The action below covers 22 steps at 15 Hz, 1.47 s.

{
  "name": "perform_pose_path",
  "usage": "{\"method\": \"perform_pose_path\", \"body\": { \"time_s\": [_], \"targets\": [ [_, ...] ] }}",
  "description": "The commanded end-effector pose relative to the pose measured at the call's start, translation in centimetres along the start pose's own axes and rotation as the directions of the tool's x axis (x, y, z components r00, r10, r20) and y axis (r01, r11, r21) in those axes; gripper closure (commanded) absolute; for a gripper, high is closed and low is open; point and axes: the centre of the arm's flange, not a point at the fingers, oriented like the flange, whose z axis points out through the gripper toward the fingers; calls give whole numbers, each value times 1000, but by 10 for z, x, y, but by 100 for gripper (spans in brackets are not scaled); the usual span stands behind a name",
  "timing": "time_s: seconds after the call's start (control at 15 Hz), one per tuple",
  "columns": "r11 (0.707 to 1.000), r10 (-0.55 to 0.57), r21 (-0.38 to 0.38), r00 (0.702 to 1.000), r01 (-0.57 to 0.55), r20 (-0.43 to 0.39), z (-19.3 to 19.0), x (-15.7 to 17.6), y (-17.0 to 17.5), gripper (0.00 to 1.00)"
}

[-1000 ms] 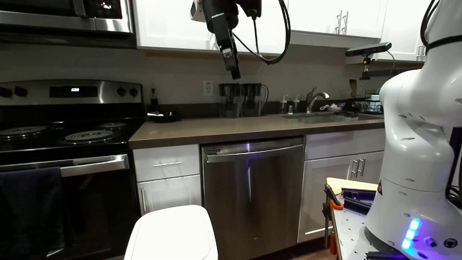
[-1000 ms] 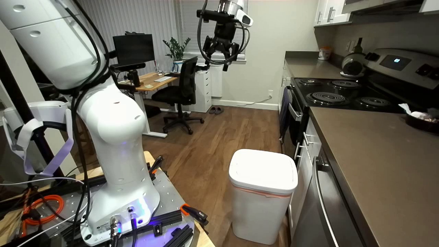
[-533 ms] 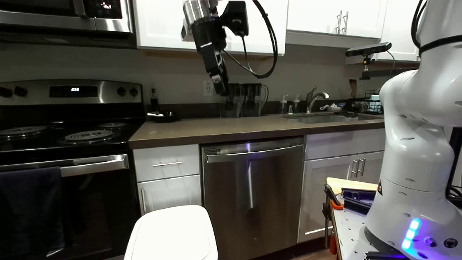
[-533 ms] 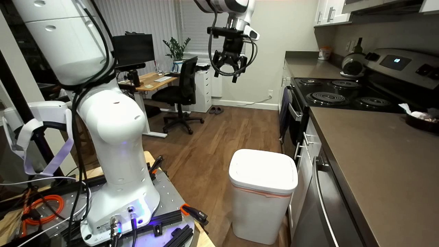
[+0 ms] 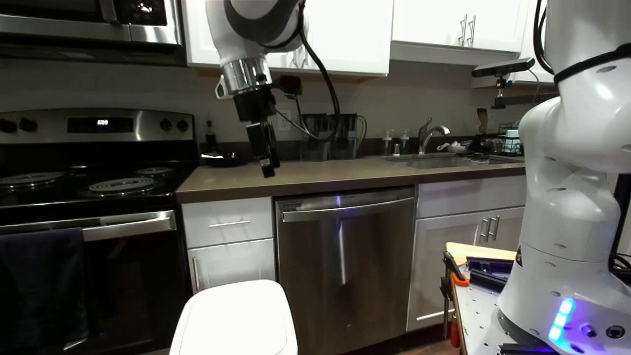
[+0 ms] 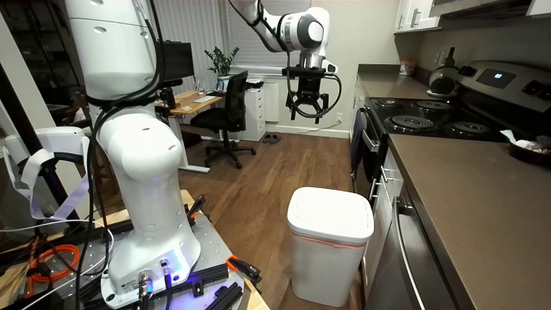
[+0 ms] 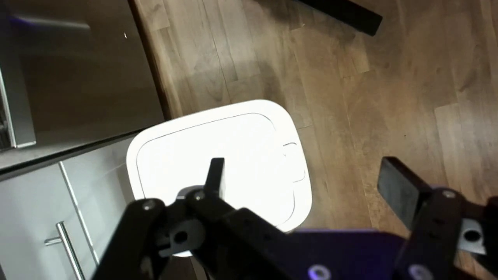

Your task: Open the white bin

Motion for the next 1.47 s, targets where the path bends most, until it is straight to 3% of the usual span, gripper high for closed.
{"method": "perform_pose_path", "body": {
  "time_s": [0.0, 0.27, 0.6, 0.87, 1.2, 1.33, 1.4],
  "targets": [
    [995, -91, -45, 995, 90, -29, 29, 44, 26, 0],
    [980, -189, -70, 980, 185, -64, 69, 78, 51, 0],
    [944, -328, -49, 940, 325, -96, 114, 130, 70, 0],
    [902, -431, -10, 898, 432, -89, 142, 168, 63, 0],
    [868, -493, 38, 867, 496, -74, 175, 203, 36, 0],
    [860, -504, 62, 862, 507, -56, 192, 212, 27, 7],
    [859, -505, 77, 862, 507, -49, 200, 218, 22, 23]
  ]
}}
